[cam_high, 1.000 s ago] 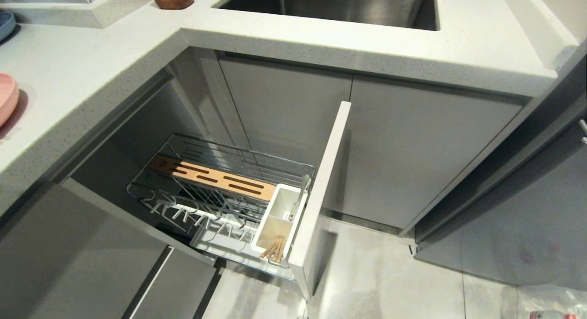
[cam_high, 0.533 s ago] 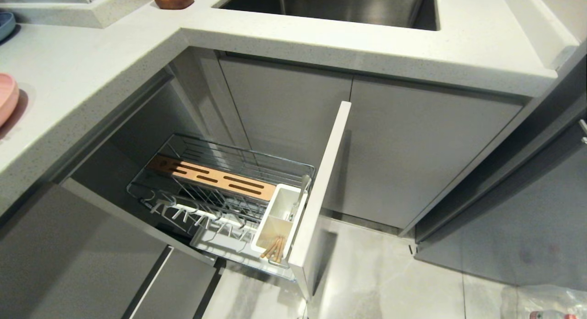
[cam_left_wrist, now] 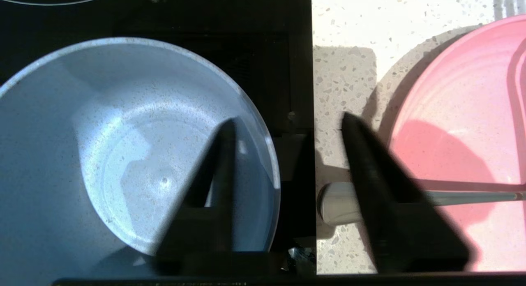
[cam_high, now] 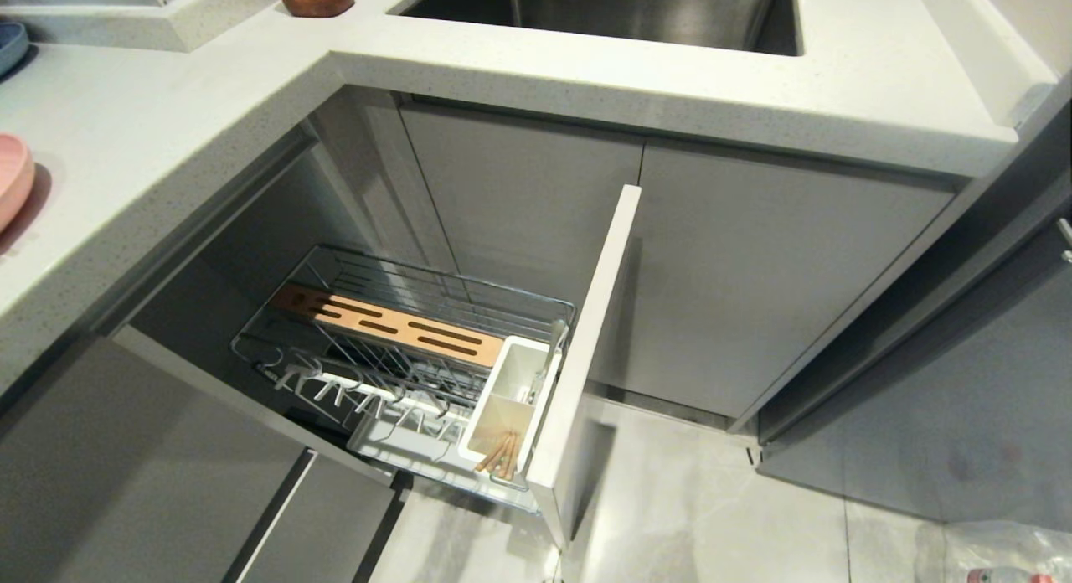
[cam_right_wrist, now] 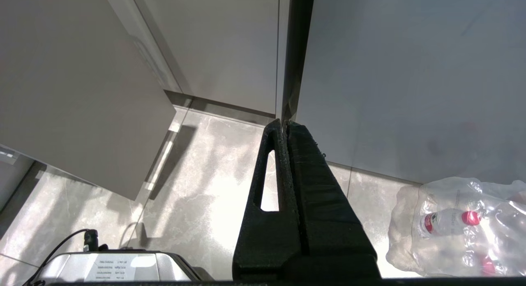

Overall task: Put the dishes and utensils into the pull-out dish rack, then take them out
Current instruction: Pick up the bowl and place it in the cupboard

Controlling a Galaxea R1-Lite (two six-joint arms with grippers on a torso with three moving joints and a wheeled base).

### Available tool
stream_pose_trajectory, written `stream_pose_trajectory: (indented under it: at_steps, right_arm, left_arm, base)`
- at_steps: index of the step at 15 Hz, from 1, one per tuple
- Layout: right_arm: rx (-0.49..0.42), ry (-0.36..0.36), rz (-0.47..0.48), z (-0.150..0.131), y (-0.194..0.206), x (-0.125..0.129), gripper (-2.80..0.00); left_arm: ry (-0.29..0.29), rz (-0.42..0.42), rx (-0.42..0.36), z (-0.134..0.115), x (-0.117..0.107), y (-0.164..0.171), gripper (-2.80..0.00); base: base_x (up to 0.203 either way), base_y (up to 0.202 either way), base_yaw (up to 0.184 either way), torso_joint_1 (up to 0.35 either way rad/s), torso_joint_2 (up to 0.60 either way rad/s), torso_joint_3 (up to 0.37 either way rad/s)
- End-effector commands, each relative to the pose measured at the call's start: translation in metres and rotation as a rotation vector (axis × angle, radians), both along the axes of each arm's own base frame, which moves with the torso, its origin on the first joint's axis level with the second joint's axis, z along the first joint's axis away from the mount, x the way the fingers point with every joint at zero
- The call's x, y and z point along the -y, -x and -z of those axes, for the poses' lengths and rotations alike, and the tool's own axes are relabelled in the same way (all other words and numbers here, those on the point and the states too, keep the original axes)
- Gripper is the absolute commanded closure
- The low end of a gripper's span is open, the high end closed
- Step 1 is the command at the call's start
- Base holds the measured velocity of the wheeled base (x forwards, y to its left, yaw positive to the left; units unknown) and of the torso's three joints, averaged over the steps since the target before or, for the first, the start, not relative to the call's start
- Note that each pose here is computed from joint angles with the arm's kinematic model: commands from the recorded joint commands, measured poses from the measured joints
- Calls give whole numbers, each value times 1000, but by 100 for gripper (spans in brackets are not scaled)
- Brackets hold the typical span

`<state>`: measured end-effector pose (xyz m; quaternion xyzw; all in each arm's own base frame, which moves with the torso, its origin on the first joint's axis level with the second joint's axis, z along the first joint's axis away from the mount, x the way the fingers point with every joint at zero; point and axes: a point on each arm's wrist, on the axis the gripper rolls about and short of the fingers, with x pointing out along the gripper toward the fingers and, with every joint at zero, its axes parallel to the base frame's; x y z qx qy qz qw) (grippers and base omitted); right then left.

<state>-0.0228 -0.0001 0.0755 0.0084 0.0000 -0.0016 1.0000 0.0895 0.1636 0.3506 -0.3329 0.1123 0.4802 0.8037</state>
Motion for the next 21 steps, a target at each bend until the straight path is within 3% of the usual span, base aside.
stream_pose_trajectory:
  at_steps: [1, 6, 10, 12, 14, 17, 21]
  right_arm:
    - [-2, 0, 0, 0, 0, 0, 0]
    - [-2, 0, 0, 0, 0, 0, 0]
    - [-2, 0, 0, 0, 0, 0, 0]
    - [-2, 0, 0, 0, 0, 0, 0]
    - [-2, 0, 0, 0, 0, 0, 0]
    - [-2, 0, 0, 0, 0, 0, 0]
    - [-2, 0, 0, 0, 0, 0, 0]
  left_arm:
    - [1, 1, 4, -1, 2, 1, 0]
    - [-20, 8, 20, -4, 7, 3, 0]
    - [-149, 19, 82, -24, 35, 18, 0]
    - [-228, 66, 103, -34, 57, 25, 0]
    - [-300, 170, 101, -39, 83, 31, 0]
    - [-363, 349, 153, -46, 110, 32, 0]
    - [-380, 660, 256, -50, 138, 29, 0]
  base:
    - [0, 0, 0, 0, 0, 0]
    - [0, 0, 0, 0, 0, 0]
    - [0, 0, 0, 0, 0, 0]
    - [0, 0, 0, 0, 0, 0]
    - [0, 0, 0, 0, 0, 0]
    - [0, 0, 0, 0, 0, 0]
    - [0, 0, 0, 0, 0, 0]
